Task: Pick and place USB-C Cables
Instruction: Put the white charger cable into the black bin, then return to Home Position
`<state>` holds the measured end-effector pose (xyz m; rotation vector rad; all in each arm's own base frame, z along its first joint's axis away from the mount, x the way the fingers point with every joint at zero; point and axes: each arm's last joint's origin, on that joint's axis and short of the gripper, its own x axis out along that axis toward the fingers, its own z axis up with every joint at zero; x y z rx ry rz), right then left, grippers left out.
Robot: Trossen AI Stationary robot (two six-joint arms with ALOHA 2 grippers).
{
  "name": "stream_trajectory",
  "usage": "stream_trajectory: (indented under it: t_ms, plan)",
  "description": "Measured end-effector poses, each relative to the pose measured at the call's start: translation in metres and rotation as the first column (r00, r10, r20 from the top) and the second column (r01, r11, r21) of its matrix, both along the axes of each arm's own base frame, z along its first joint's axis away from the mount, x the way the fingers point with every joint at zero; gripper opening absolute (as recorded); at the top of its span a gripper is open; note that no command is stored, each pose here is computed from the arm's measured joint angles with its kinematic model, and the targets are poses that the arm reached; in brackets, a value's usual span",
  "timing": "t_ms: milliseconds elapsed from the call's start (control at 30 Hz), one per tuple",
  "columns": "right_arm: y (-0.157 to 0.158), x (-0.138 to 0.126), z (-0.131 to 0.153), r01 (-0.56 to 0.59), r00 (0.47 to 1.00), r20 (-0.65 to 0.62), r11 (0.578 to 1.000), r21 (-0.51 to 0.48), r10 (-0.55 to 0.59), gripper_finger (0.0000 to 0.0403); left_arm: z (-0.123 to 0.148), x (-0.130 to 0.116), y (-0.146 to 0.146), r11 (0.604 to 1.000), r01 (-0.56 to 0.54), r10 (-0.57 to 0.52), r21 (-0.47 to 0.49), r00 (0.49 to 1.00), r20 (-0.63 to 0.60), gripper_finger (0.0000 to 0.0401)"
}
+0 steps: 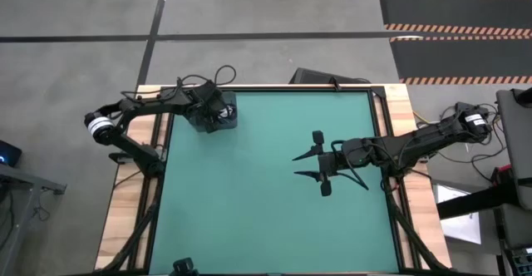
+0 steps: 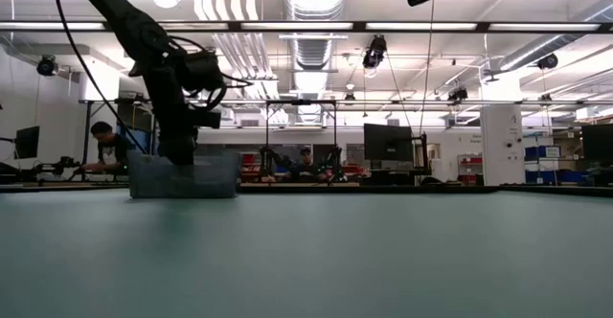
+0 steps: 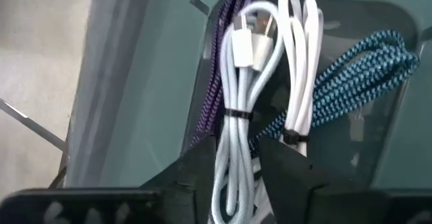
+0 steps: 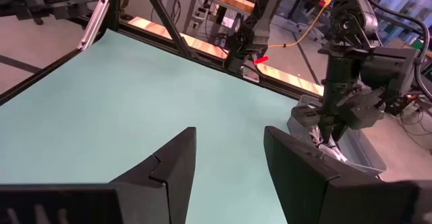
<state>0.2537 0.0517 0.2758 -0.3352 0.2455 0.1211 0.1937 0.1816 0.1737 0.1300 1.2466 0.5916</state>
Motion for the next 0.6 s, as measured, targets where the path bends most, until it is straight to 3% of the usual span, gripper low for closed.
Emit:
stream_trajectory:
  t_ms: [267, 600]
  plan:
    - [0.0, 0.0, 0.0, 0.0, 1.0, -0.001, 1.0, 0.0, 0.0, 0.0167, 0.003, 0.001, 0.001, 1.0, 0.0, -0.001, 0.013, 1.0, 0.015, 0.0141]
    - [0.0, -0.001, -0.003, -0.011, 1.0, -0.02, 0.999, -0.044, 0.01, 0.0166, 0.03, 0.001, -0.016, 0.999, 0.013, -0.018, 0.053, 0.996, 0.092, 0.0146]
